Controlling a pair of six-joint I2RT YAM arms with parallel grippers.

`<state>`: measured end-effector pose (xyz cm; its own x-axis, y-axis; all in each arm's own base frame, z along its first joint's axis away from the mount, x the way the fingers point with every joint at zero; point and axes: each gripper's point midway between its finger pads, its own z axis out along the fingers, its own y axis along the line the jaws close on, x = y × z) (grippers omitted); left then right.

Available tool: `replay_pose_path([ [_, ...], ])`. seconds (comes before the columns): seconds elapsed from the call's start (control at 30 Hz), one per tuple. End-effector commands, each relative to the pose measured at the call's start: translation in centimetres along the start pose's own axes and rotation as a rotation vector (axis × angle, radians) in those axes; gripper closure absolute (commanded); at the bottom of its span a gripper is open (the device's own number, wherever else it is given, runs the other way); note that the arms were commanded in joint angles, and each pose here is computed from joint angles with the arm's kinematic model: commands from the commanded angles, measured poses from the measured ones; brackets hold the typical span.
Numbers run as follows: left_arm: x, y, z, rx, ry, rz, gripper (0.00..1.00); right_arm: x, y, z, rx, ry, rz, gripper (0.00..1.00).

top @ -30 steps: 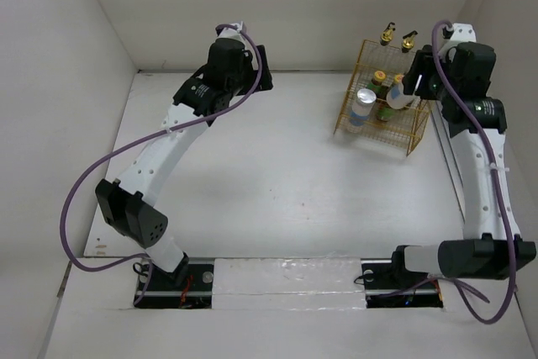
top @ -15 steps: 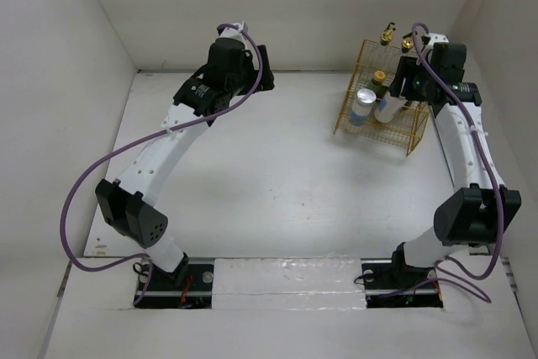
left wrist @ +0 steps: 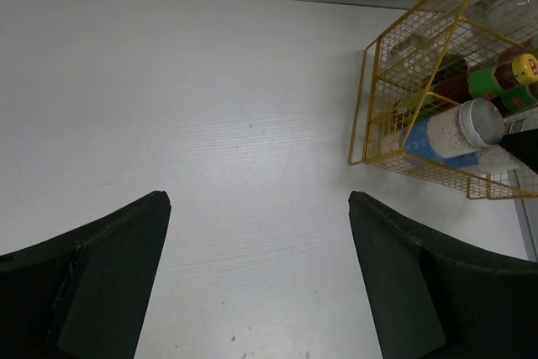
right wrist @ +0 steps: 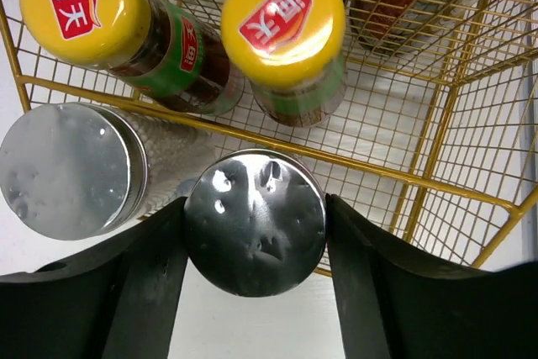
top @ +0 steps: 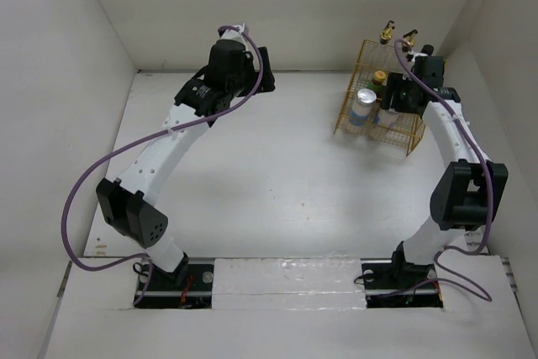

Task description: Organize the condiment bottles

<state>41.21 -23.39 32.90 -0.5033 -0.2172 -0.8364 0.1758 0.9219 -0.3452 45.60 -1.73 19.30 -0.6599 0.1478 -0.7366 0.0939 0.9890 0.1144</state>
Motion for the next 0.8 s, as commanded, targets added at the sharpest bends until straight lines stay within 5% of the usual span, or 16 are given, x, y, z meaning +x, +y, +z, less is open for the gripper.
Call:
replay_pose_path([
  [0.0, -1.4, -0.5, -0.9, 0.026, -0.046, -0.004, 0.17, -3.3, 0.8, -0.8, -0.006, -0.123, -0.01, 0.44],
  [0.03, -1.3, -0.7, -0.9, 0.036, -0.041, -0.004, 0.15, -3.9, 0.9, -1.1, -0.007, -0.138, -0.011, 0.28],
  [0.17, -0.8, -0.7, -0.7, 0.041, -0.027, -0.011, 0.13, -5.4, 1.8, -3.3, -0.004, -0.167, -0.024, 0.0],
  [0.4, -1.7, -1.7, -1.6, 0.086, -0.051, -0.025, 0.1, -9.4, 5.5, -13.0, -0.03, -0.394, -0.054, 0.0],
  [0.6, -3.6, -2.8, -4.0, 0.143, -0.111, -0.077, 0.09, -9.2, 12.8, -23.4, -0.306, -0.641, -0.137, 0.0],
  [0.77, -5.6, -3.3, -8.6, 0.224, -0.231, -0.129, 0.05, -5.9, 18.2, -26.9, -0.528, -0.66, -0.211, 0.0],
])
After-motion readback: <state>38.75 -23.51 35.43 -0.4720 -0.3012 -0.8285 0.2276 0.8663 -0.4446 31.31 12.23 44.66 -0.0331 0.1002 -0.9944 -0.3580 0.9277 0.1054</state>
